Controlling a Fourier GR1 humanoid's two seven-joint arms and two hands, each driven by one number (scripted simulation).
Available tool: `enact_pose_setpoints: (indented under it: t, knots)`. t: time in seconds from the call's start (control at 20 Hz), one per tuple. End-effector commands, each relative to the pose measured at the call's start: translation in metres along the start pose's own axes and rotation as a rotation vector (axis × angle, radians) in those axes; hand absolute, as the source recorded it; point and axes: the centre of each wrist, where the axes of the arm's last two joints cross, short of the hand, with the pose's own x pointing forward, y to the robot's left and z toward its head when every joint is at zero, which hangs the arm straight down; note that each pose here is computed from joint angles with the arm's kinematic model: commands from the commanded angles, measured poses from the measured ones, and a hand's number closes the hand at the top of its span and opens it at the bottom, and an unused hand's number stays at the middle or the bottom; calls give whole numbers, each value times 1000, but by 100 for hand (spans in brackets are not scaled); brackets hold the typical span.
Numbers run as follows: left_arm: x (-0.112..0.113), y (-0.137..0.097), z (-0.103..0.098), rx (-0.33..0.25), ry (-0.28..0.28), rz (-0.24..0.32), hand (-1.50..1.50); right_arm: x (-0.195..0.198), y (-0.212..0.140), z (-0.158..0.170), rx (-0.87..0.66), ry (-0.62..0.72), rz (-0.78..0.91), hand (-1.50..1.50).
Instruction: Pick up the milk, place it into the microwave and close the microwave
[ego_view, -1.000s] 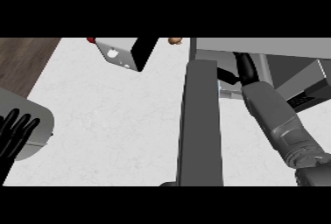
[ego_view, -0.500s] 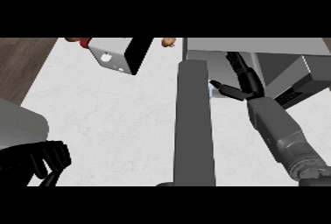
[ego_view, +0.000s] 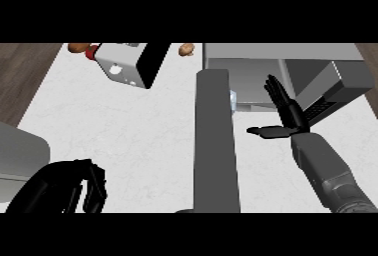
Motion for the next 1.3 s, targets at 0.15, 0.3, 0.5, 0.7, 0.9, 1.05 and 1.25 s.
enact_pose_setpoints:
  t: [0.15, 0.3, 0.5, 0.7, 0.9, 1.05, 1.25]
  knots:
    - [-11, -22, -34, -105, 29, -63, 150, -14, -18, 40, 0, -15, -46, -150]
    - [-17, -33, -44, -94, 16, -84, 150, -18, -40, 72, -12, -8, -51, -150]
    - [-25, -59, -68, -164, 18, -97, 150, -22, -47, 97, -20, 6, -47, -150]
    - [-46, -64, -97, -229, 56, -135, 150, -6, -75, 99, 0, -6, -37, -150]
    - [-72, -93, -106, -302, 114, -185, 150, -4, -89, 128, -22, -40, -32, -150]
    - [-115, -94, -104, -315, 183, -223, 150, 11, -98, 112, 37, -68, -8, -150]
    - [-140, -106, -105, -314, 182, -264, 150, 11, -92, 124, 68, -116, -8, -150]
